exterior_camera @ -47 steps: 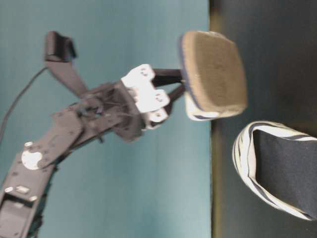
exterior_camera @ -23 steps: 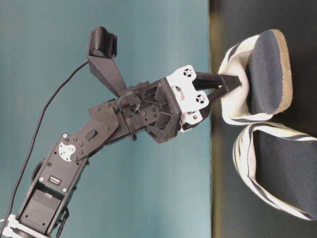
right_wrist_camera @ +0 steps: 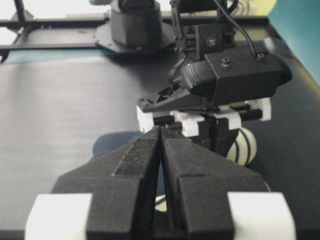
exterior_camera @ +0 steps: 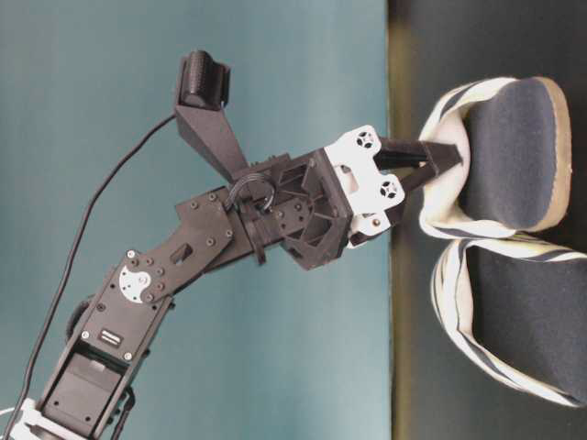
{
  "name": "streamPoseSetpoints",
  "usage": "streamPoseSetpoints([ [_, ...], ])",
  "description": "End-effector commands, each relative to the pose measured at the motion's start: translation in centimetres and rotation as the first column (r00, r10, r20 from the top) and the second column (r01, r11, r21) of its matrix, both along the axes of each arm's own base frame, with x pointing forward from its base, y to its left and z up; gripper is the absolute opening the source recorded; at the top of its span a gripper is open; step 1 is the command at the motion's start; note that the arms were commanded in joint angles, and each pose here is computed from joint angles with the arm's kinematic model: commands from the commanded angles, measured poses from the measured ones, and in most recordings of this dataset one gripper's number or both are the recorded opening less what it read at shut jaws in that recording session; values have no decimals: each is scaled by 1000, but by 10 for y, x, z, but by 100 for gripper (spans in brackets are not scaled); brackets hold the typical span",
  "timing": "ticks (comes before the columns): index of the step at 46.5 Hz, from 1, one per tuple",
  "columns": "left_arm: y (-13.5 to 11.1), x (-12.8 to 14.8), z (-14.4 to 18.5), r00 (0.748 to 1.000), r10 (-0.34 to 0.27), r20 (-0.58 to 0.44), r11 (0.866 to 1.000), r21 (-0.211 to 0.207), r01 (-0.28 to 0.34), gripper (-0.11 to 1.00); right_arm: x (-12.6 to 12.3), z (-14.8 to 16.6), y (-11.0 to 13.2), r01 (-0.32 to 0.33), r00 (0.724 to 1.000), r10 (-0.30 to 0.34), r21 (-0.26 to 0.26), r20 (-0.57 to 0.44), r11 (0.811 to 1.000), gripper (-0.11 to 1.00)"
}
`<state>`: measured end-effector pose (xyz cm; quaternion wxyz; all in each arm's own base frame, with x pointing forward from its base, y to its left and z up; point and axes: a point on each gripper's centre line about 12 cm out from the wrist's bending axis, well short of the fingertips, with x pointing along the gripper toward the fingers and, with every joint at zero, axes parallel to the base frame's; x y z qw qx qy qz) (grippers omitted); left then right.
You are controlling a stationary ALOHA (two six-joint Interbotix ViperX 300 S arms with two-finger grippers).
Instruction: Arrange the slippers with the left arm.
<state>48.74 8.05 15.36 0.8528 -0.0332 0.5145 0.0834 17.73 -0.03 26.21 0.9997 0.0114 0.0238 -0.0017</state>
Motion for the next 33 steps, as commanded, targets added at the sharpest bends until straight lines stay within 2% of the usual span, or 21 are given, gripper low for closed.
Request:
streamPoseSetpoints([
  [1, -2, 2, 5, 1000, -3, 15, 1000, 2, 3, 2, 1, 3, 0, 2, 1000, -3, 8, 12, 1000, 1],
  [4, -2, 2, 5, 1000, 1, 16, 1000, 0, -1, 6, 1, 3, 0, 2, 1000, -3, 8, 12, 1000, 1],
  [7, -3, 1, 4, 1000, 0, 14, 1000, 0, 0, 18, 1, 3, 0, 3, 1000, -3, 9, 12, 1000, 1],
  [15, -7, 2, 4, 1000, -11, 14, 1000, 1, 11, 68, 1, 2, 0, 1, 1000, -1, 9, 11, 1000, 1],
  [20, -10, 1, 3, 1000, -27, 2, 1000, 5, 27, 89, 1, 2, 0, 1, 1000, -1, 8, 11, 1000, 1],
  [28, -18, 1, 7, 999, -45, 0, 999, 6, 45, 87, 1, 2, 0, 1, 1000, -1, 8, 11, 1000, 1],
  [33, -21, 1, 31, 996, -71, 47, 997, 26, 70, 87, 1, 2, 0, 1, 1000, -1, 9, 11, 1000, 1],
])
